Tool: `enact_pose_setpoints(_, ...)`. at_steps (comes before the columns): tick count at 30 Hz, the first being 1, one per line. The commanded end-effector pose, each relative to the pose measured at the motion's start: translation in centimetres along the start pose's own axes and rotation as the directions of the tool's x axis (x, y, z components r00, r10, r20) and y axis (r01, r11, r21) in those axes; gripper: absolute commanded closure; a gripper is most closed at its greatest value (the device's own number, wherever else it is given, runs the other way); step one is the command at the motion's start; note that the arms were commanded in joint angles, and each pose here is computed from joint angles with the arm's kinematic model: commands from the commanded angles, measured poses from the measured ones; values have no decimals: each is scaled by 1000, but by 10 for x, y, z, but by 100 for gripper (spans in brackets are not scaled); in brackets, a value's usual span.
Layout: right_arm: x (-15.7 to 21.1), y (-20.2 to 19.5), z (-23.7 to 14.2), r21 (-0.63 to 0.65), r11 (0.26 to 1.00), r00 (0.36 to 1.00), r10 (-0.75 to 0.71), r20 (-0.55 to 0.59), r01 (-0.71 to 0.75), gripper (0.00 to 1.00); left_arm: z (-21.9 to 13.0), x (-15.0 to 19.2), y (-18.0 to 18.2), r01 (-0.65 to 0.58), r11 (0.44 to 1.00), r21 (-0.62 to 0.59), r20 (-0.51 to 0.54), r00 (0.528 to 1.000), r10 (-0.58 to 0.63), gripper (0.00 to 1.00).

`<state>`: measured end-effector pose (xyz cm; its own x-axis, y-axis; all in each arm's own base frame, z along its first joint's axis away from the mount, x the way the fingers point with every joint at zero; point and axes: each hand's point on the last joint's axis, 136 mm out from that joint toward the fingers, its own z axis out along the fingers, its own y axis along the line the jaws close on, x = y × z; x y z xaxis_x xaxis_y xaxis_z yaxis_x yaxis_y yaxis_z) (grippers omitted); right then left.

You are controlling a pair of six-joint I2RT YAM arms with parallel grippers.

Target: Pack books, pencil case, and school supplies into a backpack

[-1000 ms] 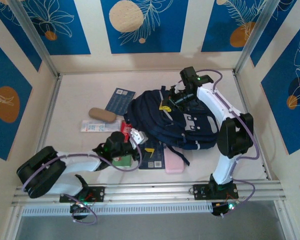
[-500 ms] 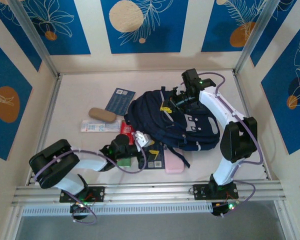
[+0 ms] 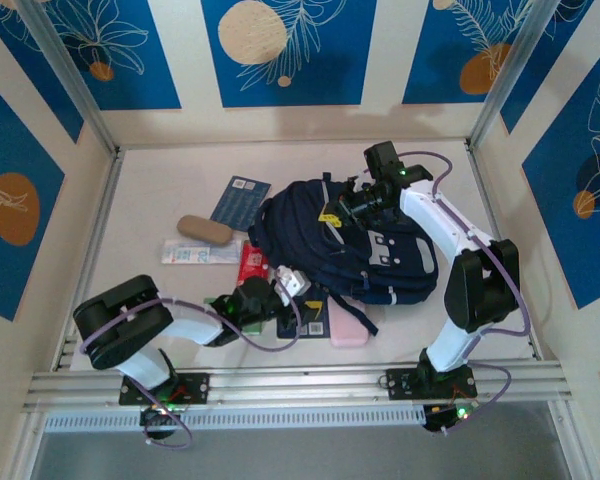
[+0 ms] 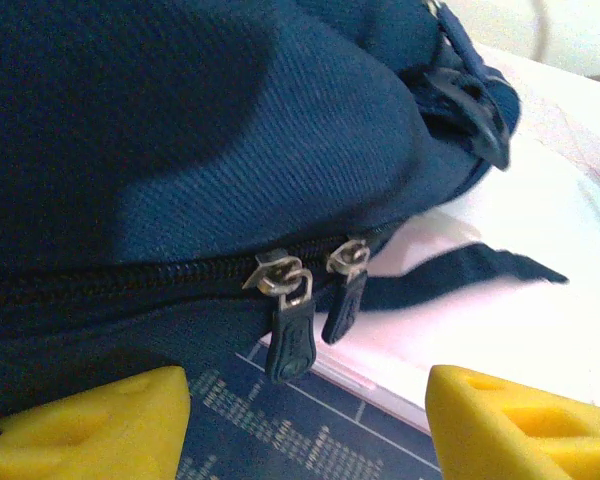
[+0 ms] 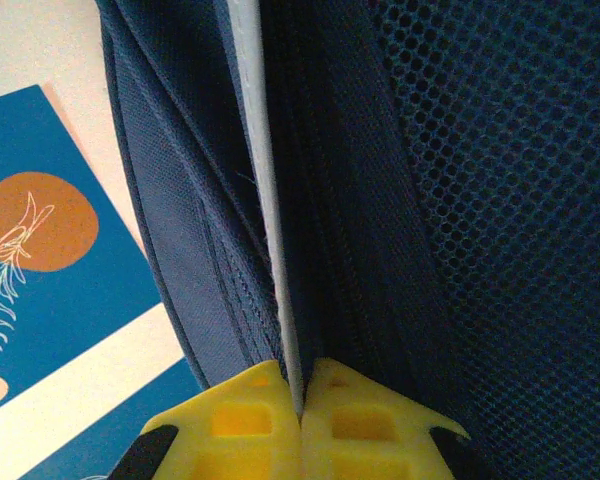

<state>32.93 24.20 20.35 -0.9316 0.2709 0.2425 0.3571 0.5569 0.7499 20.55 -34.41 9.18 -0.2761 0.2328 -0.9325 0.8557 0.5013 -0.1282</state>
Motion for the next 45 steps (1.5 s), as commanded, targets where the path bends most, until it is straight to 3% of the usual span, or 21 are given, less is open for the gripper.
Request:
enact_pose_setpoints(1, 29, 22, -11, -73, 997, 998, 0, -58, -4, 100, 8, -16, 5, -4, 999, -42, 46, 999, 6, 36)
enact_pose_setpoints(6, 34, 21, -5, -67, 998, 998, 3, -69, -8, 100, 14, -21, 6, 8, 999, -45, 57, 998, -5, 36)
enact_pose_setpoints(9, 38, 22, -3, -64, 998, 997, -1, -77, -4, 100, 13, -22, 18, 11, 993, -116, 67, 998, -4, 41)
enact_pose_setpoints(15, 45, 19, -2, -61, 998, 997, -2, -81, -3, 100, 5, -28, 34, 0, 976, -216, 80, 997, 18, 62)
enact_pose_setpoints(23, 46, 9, -1, -47, 999, 997, 5, -74, -8, 100, -1, -26, 37, 5, 972, -236, 81, 997, 15, 89)
enact_pose_setpoints(28, 41, 3, -4, -40, 999, 998, 5, -61, -8, 100, -11, -21, 42, 10, 964, -264, 75, 997, 10, 99)
enact_pose_setpoints(34, 38, -5, -6, -18, 1000, 999, 1, -54, -2, 100, -22, -13, 46, 9, 957, -290, 56, 998, 7, 100)
enact_pose_setpoints(45, 35, -32, -7, 134, 988, 996, -77, -39, 81, 100, -53, 6, 63, 0, 922, -388, -22, 1000, -9, 100)
